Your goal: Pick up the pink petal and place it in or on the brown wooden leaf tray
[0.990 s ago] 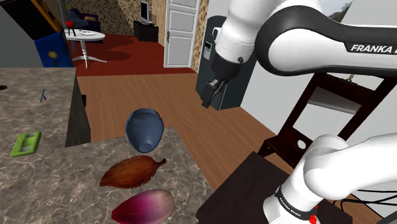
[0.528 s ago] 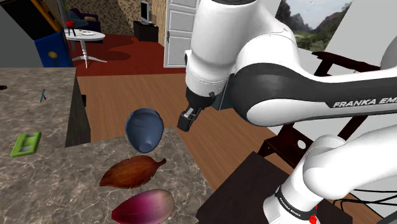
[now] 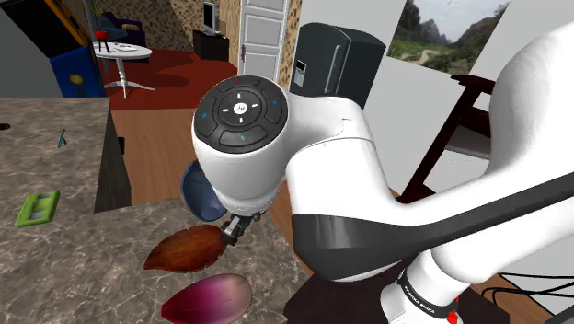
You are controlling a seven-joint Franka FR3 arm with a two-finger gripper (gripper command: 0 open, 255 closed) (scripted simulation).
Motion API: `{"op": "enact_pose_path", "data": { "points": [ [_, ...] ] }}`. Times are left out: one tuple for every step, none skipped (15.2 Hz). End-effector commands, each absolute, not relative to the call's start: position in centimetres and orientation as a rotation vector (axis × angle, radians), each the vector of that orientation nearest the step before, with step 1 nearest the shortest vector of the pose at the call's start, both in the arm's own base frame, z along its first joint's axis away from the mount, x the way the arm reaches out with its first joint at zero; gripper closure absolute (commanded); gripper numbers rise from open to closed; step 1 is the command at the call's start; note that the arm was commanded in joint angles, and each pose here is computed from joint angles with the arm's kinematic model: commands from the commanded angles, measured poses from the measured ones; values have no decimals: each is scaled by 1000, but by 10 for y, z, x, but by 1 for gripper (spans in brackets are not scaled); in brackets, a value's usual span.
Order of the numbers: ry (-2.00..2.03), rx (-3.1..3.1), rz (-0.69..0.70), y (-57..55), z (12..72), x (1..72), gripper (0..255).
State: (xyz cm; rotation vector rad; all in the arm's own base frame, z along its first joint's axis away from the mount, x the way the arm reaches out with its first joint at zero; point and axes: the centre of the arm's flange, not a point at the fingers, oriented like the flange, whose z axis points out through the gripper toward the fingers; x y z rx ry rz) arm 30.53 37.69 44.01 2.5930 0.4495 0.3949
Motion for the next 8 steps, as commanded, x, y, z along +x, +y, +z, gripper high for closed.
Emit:
{"op": "enact_pose_path", "data": {
  "points": [
    [462, 2558, 408, 403, 419, 305, 0],
    [468, 2538, 410, 414, 408, 304, 0],
    [474, 2519, 413, 425, 397, 303, 0],
    [480, 2499, 415, 436, 385, 302, 0],
    [486, 2479, 417, 446, 373, 300, 0],
    [492, 2459, 420, 456, 361, 299, 0],
    [498, 2439, 422, 466, 349, 298, 0],
    [504, 2419, 424, 476, 337, 297, 0]
  ]
}}
